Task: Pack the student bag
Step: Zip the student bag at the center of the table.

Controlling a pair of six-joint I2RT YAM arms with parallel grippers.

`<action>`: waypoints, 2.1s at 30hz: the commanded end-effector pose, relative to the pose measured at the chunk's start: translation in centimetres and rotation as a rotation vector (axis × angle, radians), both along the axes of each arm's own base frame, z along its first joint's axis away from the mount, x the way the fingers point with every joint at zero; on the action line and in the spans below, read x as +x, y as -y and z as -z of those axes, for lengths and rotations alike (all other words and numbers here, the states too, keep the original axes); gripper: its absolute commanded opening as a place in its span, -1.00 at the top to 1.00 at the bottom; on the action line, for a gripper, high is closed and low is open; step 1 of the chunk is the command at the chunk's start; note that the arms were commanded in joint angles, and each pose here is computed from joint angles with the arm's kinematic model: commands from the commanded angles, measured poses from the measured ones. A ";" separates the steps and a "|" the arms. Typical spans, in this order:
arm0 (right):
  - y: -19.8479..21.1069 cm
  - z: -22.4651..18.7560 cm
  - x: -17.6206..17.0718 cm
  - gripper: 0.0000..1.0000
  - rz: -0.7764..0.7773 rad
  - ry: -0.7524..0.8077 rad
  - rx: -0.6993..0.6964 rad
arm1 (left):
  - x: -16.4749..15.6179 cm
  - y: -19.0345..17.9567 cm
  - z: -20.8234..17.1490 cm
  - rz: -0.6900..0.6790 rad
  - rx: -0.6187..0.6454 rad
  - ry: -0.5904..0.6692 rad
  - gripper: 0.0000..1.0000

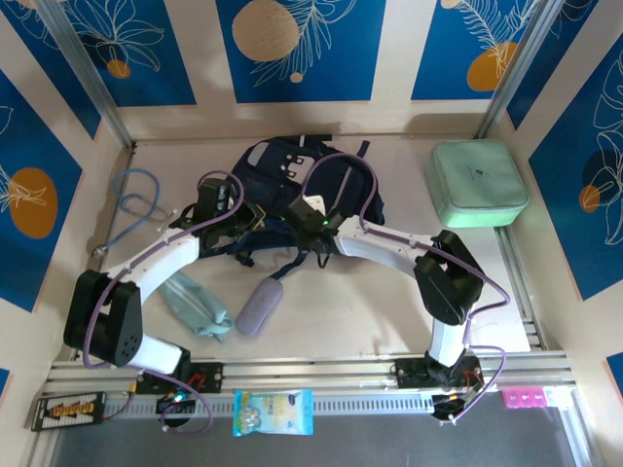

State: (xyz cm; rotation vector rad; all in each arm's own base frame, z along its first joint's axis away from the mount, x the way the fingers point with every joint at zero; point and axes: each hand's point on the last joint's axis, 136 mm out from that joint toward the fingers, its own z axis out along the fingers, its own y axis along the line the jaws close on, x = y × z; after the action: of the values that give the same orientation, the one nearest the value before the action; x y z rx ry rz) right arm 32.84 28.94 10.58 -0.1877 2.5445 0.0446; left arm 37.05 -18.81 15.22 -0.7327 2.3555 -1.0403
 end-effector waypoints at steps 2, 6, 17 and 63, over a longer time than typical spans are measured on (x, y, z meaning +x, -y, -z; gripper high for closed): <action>0.5 -0.3 0.4 0.65 0.043 0.021 -0.026 | 1.5 0.8 -4.2 0.035 -0.038 0.129 1.00; 2.2 0.1 -0.2 0.71 0.091 0.016 -0.067 | 1.4 0.4 -4.2 0.024 -0.018 0.132 1.00; 8.0 1.5 -3.1 0.72 0.234 -0.039 0.011 | 1.2 -0.4 -3.1 0.007 0.019 0.112 1.00; -1.4 -1.8 -6.2 1.00 -0.187 -0.285 0.480 | 3.8 -6.3 4.8 0.019 0.324 -0.004 -0.36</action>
State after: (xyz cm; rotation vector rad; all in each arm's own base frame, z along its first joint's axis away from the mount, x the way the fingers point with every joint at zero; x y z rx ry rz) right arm 25.50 27.04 10.29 -0.1540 2.7645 0.6549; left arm 42.47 -14.61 9.32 -0.5575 2.4718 -0.7341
